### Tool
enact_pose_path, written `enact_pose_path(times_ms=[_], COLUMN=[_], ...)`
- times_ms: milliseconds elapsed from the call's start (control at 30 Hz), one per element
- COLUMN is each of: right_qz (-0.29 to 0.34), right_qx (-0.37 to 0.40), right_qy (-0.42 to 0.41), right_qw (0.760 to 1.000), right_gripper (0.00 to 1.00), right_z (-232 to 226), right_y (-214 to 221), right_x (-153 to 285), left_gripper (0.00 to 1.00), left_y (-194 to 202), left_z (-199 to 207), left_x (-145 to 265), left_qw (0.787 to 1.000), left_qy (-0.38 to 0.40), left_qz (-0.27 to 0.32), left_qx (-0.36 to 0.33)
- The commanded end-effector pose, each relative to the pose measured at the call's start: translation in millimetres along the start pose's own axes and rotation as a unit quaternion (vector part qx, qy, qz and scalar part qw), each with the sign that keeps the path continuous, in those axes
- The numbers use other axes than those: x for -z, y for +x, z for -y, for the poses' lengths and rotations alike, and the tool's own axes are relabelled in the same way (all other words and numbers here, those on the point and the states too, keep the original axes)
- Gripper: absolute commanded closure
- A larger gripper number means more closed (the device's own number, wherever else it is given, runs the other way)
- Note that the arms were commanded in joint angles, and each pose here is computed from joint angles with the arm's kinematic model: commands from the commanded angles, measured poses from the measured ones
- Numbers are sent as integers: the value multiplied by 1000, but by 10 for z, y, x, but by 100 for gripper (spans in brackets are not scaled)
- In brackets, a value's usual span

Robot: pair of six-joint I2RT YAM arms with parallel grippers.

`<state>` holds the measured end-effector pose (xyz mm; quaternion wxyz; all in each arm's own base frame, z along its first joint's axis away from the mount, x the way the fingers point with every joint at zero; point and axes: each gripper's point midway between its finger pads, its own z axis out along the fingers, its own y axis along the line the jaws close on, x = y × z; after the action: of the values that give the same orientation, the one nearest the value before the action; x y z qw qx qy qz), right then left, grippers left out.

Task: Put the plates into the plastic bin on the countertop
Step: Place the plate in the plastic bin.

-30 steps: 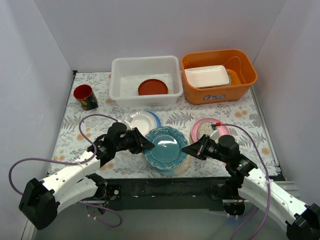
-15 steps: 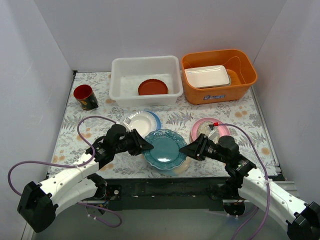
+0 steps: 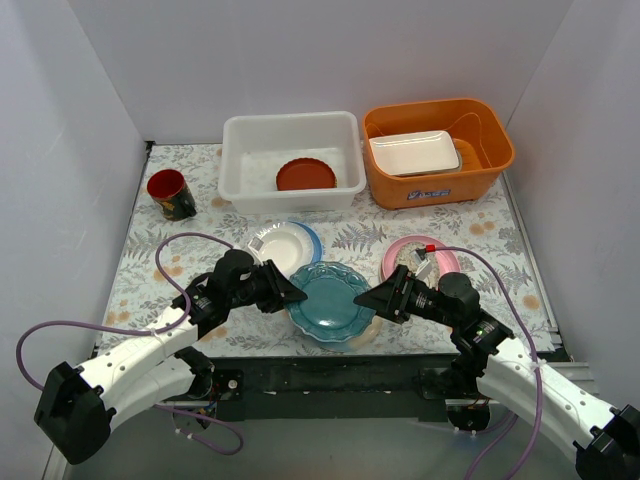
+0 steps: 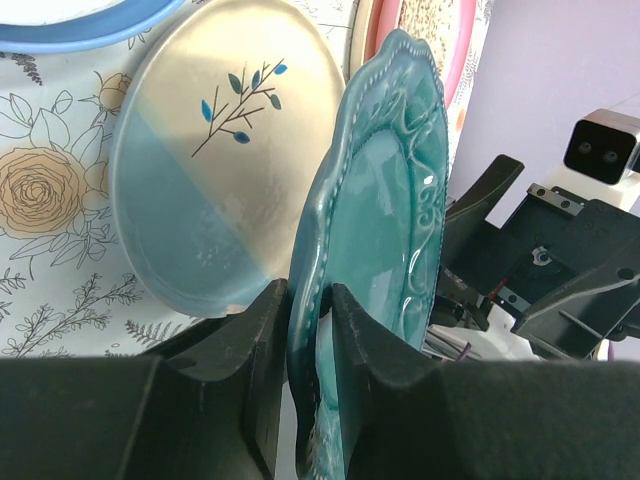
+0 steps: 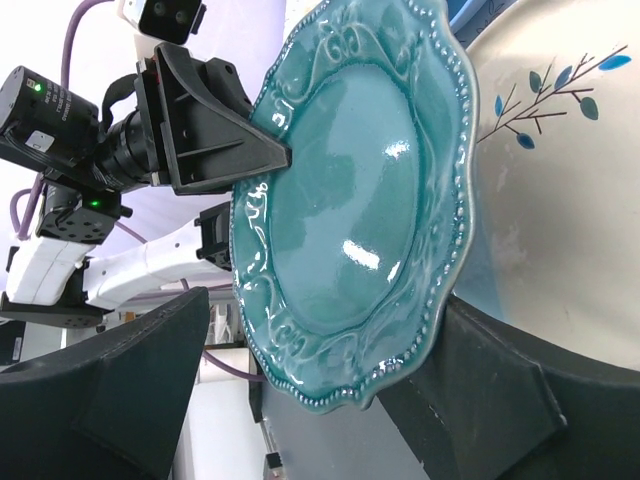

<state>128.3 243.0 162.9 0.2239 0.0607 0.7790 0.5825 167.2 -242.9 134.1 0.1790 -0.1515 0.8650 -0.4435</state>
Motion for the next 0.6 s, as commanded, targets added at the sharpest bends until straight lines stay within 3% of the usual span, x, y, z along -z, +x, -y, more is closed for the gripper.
enact_pose_path(times_ms=[0,567], right_qz=[23,15], right_qx=[38,69], right_qy=[-61,-43], right_qw=[997,997], right_gripper=[5,2], right_z=[-361,-291], right_y=[-120,-98], right_x=[40,47], left_gripper=[100,100], left_y=[-53,-112], left_z=[125,113], left_x=[55,9], left_qw=[1000,1000], left_qy=[17,2], left_qz=[13,22], left_qx=[-12,-14])
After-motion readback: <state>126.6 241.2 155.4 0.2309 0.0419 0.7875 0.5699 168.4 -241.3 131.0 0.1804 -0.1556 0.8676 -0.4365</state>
